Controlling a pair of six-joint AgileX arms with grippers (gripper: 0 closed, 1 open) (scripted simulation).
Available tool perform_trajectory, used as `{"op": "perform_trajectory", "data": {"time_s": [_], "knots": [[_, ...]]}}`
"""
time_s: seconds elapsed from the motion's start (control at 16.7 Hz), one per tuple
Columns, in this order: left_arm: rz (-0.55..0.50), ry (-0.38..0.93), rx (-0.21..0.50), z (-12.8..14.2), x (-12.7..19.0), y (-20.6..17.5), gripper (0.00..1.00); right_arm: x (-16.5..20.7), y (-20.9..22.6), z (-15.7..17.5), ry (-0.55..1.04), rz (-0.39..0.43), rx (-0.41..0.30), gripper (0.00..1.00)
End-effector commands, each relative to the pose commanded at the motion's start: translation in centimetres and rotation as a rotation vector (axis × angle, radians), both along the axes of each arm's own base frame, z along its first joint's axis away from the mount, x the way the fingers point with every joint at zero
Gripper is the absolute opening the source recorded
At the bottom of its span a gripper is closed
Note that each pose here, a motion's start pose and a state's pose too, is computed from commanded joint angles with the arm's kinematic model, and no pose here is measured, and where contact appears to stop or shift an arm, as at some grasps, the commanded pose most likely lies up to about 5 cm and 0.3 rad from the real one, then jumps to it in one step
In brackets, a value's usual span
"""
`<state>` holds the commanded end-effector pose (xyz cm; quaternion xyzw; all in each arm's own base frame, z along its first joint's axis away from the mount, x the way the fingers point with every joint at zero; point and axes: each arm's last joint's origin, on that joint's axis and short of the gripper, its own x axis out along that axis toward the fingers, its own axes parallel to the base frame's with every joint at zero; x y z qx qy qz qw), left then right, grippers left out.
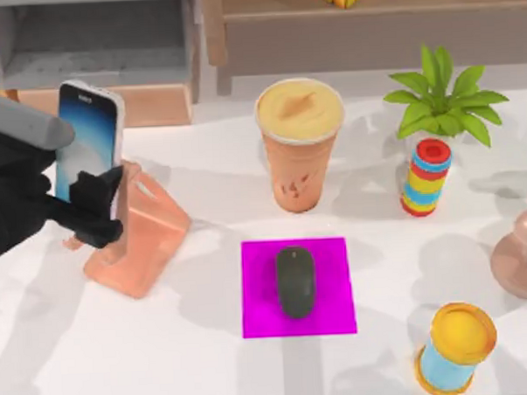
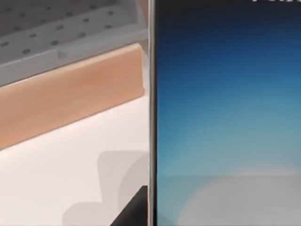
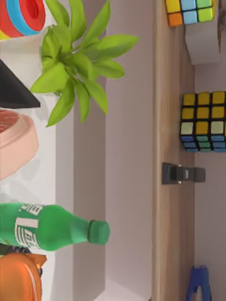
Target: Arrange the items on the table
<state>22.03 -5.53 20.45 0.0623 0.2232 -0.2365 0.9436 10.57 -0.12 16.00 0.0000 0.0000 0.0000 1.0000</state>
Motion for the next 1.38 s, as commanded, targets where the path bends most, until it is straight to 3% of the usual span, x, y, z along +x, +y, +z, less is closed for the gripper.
{"op": "perform_trajectory", "data": {"time_s": [0.42, 1.2, 1.38], "knots": [[0.008, -0.007, -0.001, -0.76, 0.55, -0.41, 0.00, 0.00, 0.00, 0.00, 0.000, 0.000, 0.000, 1.00], [0.008, -0.007, -0.001, -0.76, 0.55, -0.41, 0.98, 0.00, 0.00, 0.00, 0.000, 0.000, 0.000, 1.00], [0.008, -0.007, -0.001, -0.76, 0.55, -0.41, 1.00, 0.00, 0.00, 0.00, 0.000, 0.000, 0.000, 1.00]]}}
